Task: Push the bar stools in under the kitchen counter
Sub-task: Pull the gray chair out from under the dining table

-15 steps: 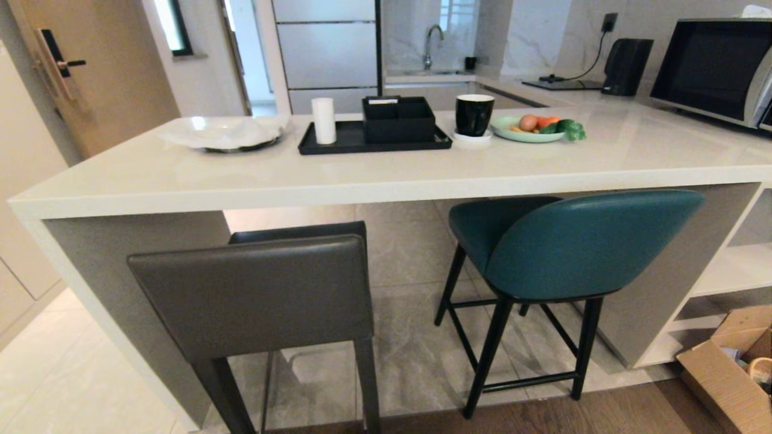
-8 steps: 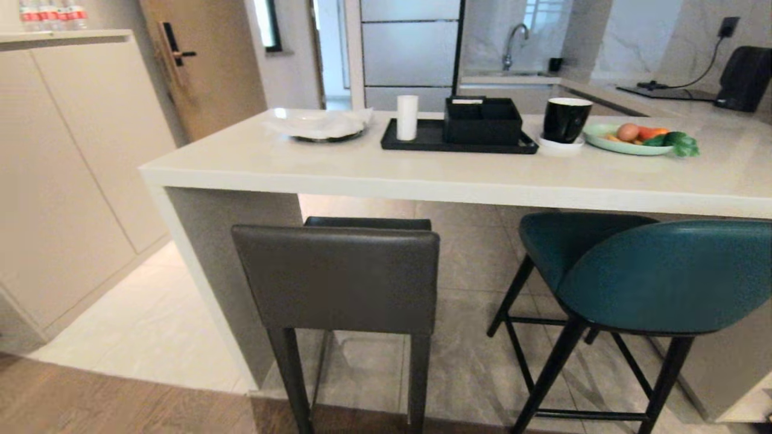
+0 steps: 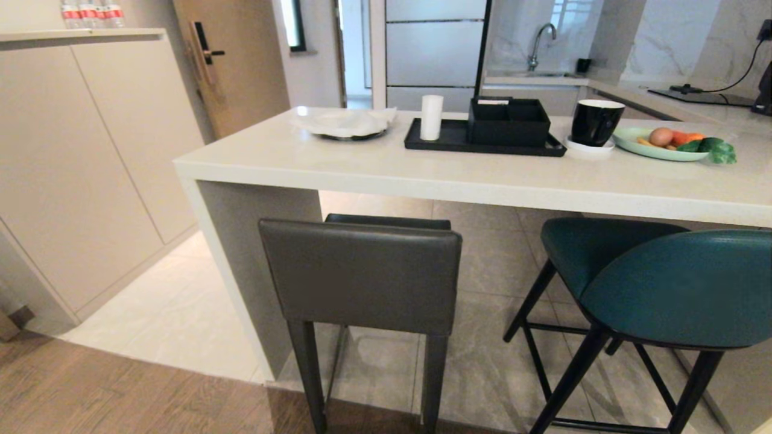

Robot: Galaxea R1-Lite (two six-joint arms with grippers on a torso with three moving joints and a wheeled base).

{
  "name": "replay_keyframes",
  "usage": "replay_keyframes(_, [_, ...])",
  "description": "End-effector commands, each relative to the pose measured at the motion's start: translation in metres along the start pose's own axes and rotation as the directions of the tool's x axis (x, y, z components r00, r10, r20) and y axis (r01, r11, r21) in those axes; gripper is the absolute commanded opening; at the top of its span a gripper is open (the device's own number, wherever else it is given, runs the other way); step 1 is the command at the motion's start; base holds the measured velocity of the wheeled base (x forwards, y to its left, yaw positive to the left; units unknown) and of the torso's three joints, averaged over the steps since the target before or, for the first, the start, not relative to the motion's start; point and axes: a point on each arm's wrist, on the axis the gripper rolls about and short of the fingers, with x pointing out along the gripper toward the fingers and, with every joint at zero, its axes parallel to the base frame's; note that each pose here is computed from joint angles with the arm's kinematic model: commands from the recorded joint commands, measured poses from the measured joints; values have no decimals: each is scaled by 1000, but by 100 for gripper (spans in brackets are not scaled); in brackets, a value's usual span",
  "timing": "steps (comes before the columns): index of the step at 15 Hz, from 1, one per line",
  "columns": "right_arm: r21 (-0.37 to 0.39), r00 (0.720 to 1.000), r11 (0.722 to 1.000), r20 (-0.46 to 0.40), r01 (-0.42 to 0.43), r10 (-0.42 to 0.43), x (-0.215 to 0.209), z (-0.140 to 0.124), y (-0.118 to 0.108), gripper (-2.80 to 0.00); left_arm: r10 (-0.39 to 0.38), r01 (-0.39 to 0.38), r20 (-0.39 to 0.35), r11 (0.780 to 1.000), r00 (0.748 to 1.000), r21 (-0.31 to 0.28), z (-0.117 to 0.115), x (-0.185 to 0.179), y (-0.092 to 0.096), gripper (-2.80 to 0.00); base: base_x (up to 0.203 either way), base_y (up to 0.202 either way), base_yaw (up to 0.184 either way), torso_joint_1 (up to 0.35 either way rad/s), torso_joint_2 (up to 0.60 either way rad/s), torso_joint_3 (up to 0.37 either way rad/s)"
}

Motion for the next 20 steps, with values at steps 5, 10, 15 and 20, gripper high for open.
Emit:
replay_keyframes(5, [-63, 1000, 998, -6, -8, 8, 0, 0, 0, -280, 29, -29, 6, 999, 1000, -42, 80, 5, -7, -280, 0, 0, 0, 0, 0, 0])
replay_keyframes(10, [-10, 999, 1000, -30, -16, 16, 13, 92, -3, -280, -95, 93, -77, 995, 992, -38, 158, 49, -20, -280, 0, 0, 0, 0, 0, 0])
replay_keyframes(15, [1, 978, 998, -200, -55, 54, 79, 149, -4, -280, -112, 111, -113, 994, 987, -18, 166, 79, -26, -280, 0, 0, 0, 0, 0, 0])
replay_keyframes(20, [126, 988, 991, -141, -51, 69, 72, 162, -4, -280, -121, 122, -27, 992, 992, 30, 187, 74, -27, -280, 0, 0, 0, 0, 0, 0])
